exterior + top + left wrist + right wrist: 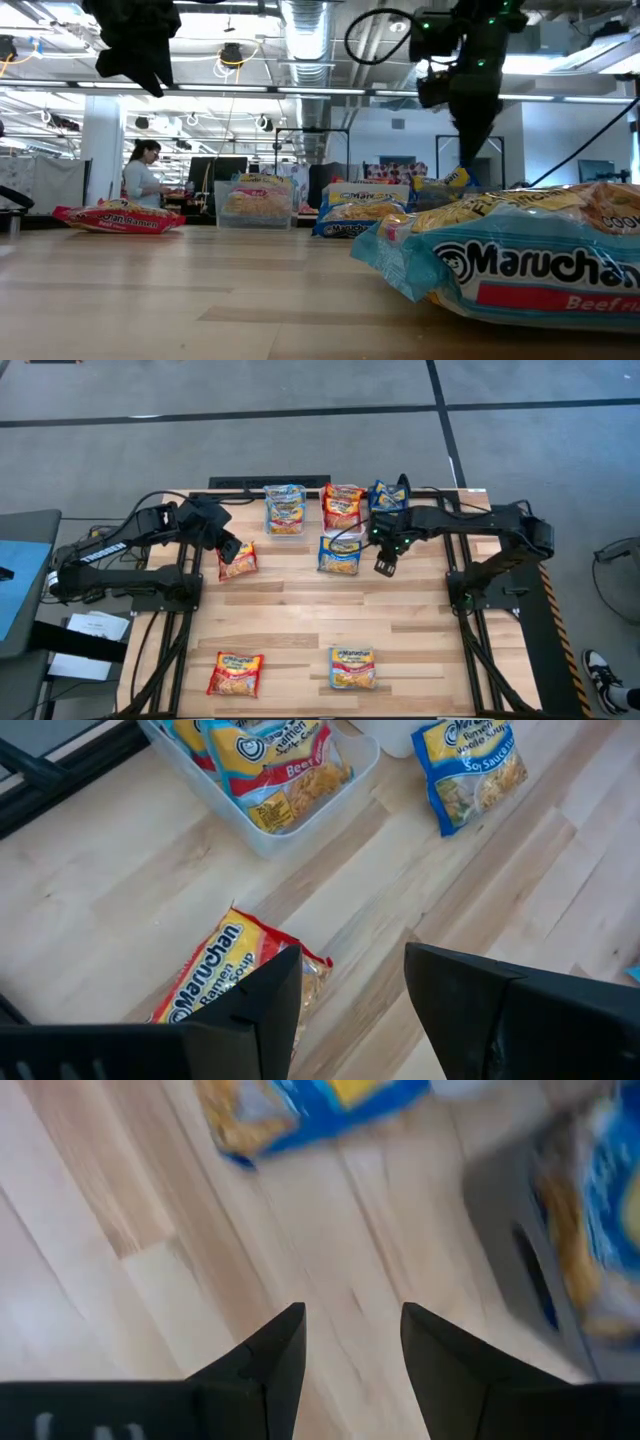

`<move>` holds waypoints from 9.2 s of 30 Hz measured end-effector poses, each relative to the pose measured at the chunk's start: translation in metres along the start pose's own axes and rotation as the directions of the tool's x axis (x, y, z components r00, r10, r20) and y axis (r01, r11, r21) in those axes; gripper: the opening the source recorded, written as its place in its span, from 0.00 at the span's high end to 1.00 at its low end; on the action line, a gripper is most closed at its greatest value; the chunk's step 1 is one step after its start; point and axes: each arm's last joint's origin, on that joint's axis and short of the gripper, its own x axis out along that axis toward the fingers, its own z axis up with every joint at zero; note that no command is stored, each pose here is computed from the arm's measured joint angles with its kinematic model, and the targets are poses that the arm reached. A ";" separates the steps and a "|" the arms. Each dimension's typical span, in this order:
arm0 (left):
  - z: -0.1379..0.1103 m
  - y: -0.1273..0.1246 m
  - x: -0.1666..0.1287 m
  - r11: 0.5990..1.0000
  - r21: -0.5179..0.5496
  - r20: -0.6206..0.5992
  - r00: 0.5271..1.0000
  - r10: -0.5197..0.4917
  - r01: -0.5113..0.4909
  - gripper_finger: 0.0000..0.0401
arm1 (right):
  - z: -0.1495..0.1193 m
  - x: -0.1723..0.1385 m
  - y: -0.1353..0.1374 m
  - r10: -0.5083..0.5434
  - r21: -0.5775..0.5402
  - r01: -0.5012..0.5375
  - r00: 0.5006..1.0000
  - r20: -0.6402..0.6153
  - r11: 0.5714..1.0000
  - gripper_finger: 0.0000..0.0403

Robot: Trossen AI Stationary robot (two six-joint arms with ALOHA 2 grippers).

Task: Sort Maruchan noodles
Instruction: Put the blue noodle pack into the black bin

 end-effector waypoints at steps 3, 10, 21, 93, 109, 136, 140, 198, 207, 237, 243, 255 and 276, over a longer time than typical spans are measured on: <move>0.000 0.000 0.000 1.000 0.026 0.000 1.000 0.000 0.000 0.59 | 0.010 0.009 0.007 0.016 -0.061 -0.013 0.999 0.050 0.998 0.54; 0.000 0.000 0.000 0.999 0.033 0.001 1.000 0.002 -0.002 0.59 | 0.029 0.023 0.027 0.077 -0.248 -0.031 0.981 0.179 0.968 0.54; 0.000 0.000 0.000 0.999 0.033 0.001 1.000 0.002 -0.002 0.59 | 0.049 0.055 0.044 0.103 -0.459 0.029 0.960 0.260 0.888 0.54; 0.000 0.000 0.000 0.999 0.051 0.002 1.000 0.003 -0.003 0.59 | 0.016 -0.038 0.016 -0.571 -0.395 0.602 0.794 0.207 0.694 0.99; 0.000 0.000 0.000 0.998 0.065 0.002 1.000 0.002 -0.003 0.59 | 0.020 -0.022 -0.026 -0.644 -0.517 0.562 0.765 0.027 0.646 0.99; 0.000 0.000 0.000 0.998 0.068 0.002 1.000 0.003 -0.003 0.59 | 0.025 -0.020 -0.049 -0.540 -0.335 0.512 0.842 0.011 0.791 0.97; 0.000 0.000 0.000 0.998 0.068 0.002 1.000 0.002 -0.003 0.59 | 0.025 -0.020 -0.049 -0.494 -0.329 0.470 0.869 0.010 0.819 0.97; 0.000 0.000 0.000 0.998 0.064 0.001 1.000 0.003 -0.003 0.59 | 0.018 -0.047 -0.044 -0.539 -0.225 0.509 0.837 -0.094 0.831 0.44; 0.000 0.000 0.000 0.996 0.087 0.001 1.000 0.003 -0.003 0.59 | 0.022 -0.049 -0.045 -0.184 -0.084 0.175 0.977 -0.111 0.981 0.45; 0.000 0.000 0.000 0.995 0.095 0.001 1.000 0.003 -0.003 0.59 | 0.047 0.017 -0.094 -0.181 0.031 0.195 0.952 -0.245 0.980 0.73; 0.000 0.000 0.000 0.994 0.108 0.001 1.000 0.003 -0.003 0.59 | 0.048 0.018 -0.097 -0.216 0.015 0.227 0.946 -0.242 0.974 0.74; 0.000 0.000 0.000 0.995 0.104 0.001 1.000 0.003 -0.003 0.59 | 0.046 0.019 -0.088 -0.147 0.096 0.177 0.955 -0.258 0.980 0.74; 0.000 0.000 0.000 0.995 0.103 0.001 1.000 0.003 -0.003 0.59 | 0.037 -0.005 -0.076 -0.092 0.182 0.136 0.968 -0.233 0.974 0.74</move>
